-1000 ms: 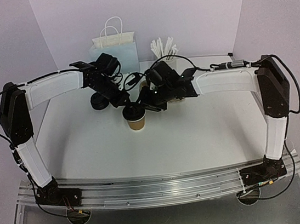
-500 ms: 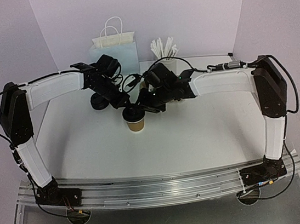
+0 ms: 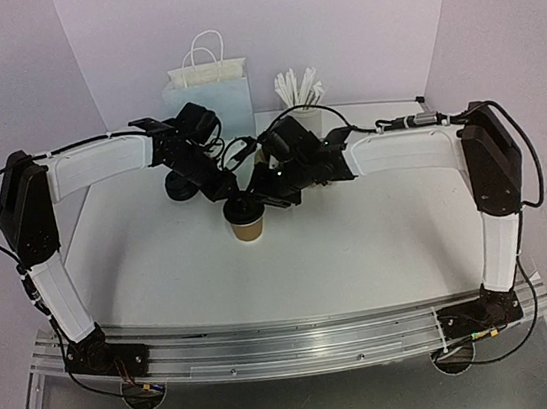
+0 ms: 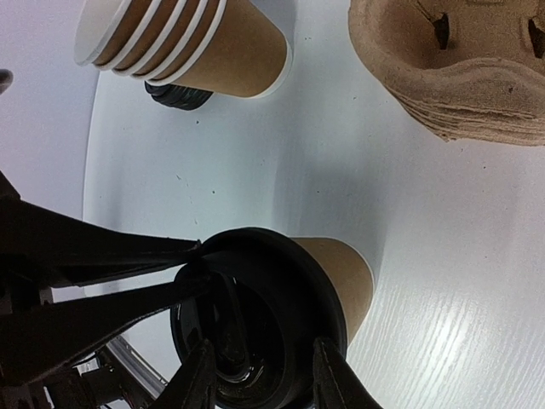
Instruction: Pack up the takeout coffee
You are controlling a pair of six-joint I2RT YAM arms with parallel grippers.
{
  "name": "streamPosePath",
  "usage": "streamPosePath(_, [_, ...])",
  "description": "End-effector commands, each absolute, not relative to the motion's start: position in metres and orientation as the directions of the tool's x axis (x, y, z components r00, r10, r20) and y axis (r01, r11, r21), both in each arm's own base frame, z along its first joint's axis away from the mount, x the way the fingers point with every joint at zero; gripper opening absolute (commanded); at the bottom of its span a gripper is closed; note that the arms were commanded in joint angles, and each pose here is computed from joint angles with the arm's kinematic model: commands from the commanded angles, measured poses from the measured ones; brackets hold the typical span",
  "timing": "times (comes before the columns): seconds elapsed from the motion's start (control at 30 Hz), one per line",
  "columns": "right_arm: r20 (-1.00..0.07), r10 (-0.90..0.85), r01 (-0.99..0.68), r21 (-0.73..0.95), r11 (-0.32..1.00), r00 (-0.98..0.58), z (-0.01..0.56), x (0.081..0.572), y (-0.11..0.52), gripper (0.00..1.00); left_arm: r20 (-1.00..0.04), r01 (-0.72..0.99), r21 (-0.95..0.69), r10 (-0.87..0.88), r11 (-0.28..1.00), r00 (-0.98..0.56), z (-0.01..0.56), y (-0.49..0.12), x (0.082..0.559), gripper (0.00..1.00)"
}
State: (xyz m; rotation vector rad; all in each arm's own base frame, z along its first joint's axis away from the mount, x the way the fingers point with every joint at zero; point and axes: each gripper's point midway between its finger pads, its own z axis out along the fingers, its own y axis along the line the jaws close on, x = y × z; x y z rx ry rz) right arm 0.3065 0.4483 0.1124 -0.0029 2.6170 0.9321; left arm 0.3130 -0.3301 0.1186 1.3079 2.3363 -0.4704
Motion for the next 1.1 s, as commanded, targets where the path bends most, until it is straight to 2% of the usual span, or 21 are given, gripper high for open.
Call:
streamPosePath(0.0, [-0.317,0.075,-0.121,0.554,0.824,-0.945,0.093,0.297,0.446,0.36,-0.566,0.884,-0.093,0.706,0.458,-0.425,0.146,-0.343,0.306,0.16])
streamPosePath(0.23, [-0.358,0.061,-0.152,0.537,0.83,-0.932,0.106,0.3,0.444,0.36,-0.618,0.916,-0.064,0.705,0.396,-0.348,0.171,-0.343,0.298,0.35])
streamPosePath(0.67, [-0.384,0.053,-0.171,0.526,0.833,-0.922,0.116,0.305,0.445,0.36,-0.677,0.946,-0.026,0.69,0.324,-0.255,0.188,-0.336,0.302,0.56])
streamPosePath(0.77, [-0.387,0.054,-0.166,0.513,0.842,-0.921,0.114,0.305,0.441,0.36,-0.691,0.958,0.0,0.693,0.286,-0.207,0.194,-0.333,0.302,0.57])
streamPosePath(0.87, [-0.401,0.049,-0.177,0.508,0.843,-0.915,0.118,0.306,0.44,0.36,-0.716,0.982,0.056,0.693,0.179,-0.085,0.2,-0.325,0.293,0.57])
streamPosePath(1.07, [-0.418,0.031,-0.205,0.509,0.836,-0.908,0.124,0.309,0.446,0.36,-0.761,0.961,0.273,0.601,-0.042,0.242,0.211,-0.306,0.27,0.46])
